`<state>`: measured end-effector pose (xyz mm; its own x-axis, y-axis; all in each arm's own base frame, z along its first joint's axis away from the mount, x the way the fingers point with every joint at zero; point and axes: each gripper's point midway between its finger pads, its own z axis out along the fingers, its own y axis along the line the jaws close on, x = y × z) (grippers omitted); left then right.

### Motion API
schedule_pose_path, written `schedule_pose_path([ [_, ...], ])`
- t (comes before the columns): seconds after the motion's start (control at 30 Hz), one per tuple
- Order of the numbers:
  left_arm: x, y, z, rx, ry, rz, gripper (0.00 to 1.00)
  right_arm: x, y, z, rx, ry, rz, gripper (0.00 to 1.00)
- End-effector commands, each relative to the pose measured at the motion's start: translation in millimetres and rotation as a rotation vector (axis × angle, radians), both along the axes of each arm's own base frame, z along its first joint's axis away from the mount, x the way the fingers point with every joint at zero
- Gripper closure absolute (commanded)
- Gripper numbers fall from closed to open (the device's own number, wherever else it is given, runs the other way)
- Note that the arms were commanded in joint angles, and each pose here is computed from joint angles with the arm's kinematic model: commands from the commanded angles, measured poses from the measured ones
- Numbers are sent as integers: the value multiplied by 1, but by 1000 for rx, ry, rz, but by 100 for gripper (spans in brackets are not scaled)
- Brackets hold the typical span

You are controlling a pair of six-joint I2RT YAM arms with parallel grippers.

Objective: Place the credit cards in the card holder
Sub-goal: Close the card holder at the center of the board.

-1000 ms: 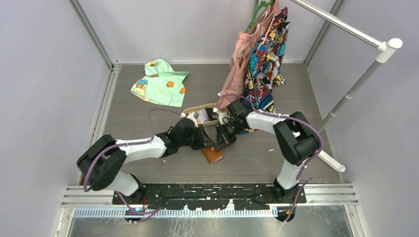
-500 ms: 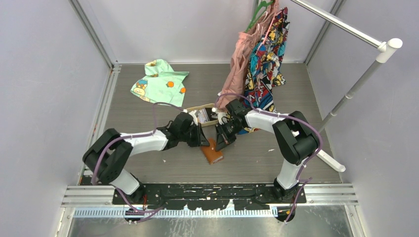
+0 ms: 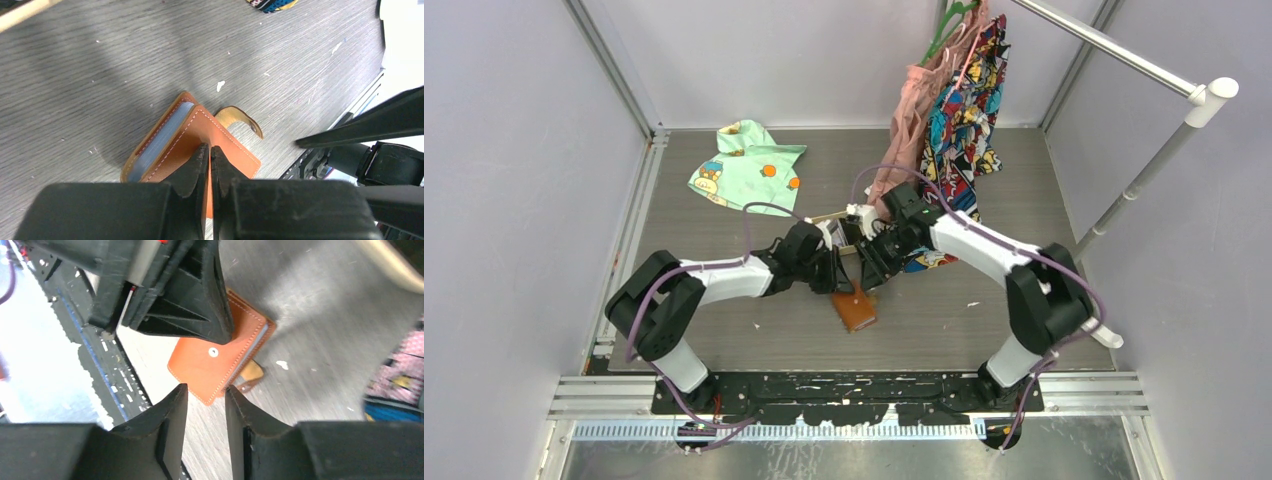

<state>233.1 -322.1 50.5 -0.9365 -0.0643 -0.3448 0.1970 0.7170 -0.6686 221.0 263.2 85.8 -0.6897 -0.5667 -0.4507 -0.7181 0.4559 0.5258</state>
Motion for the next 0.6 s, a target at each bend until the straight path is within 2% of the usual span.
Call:
schedule_pose_path([
  [0.0, -13, 1, -12, 31, 34, -18, 93, 23, -22, 30, -60, -291, -14, 55],
  [0.17, -15, -5, -11, 28, 30, -32, 93, 20, -32, 5, -155, -228, -40, 52],
  [0.33, -17, -7, -11, 25, 28, -34, 94, 13, -26, -11, -221, -226, -18, 39],
  [0.47, -17, -6, -11, 30, 29, -33, 94, 8, -22, -26, -281, -220, 16, 40],
  [0.57, -17, -4, -11, 33, 25, -29, 94, 9, -21, -30, -304, -222, 15, 47],
])
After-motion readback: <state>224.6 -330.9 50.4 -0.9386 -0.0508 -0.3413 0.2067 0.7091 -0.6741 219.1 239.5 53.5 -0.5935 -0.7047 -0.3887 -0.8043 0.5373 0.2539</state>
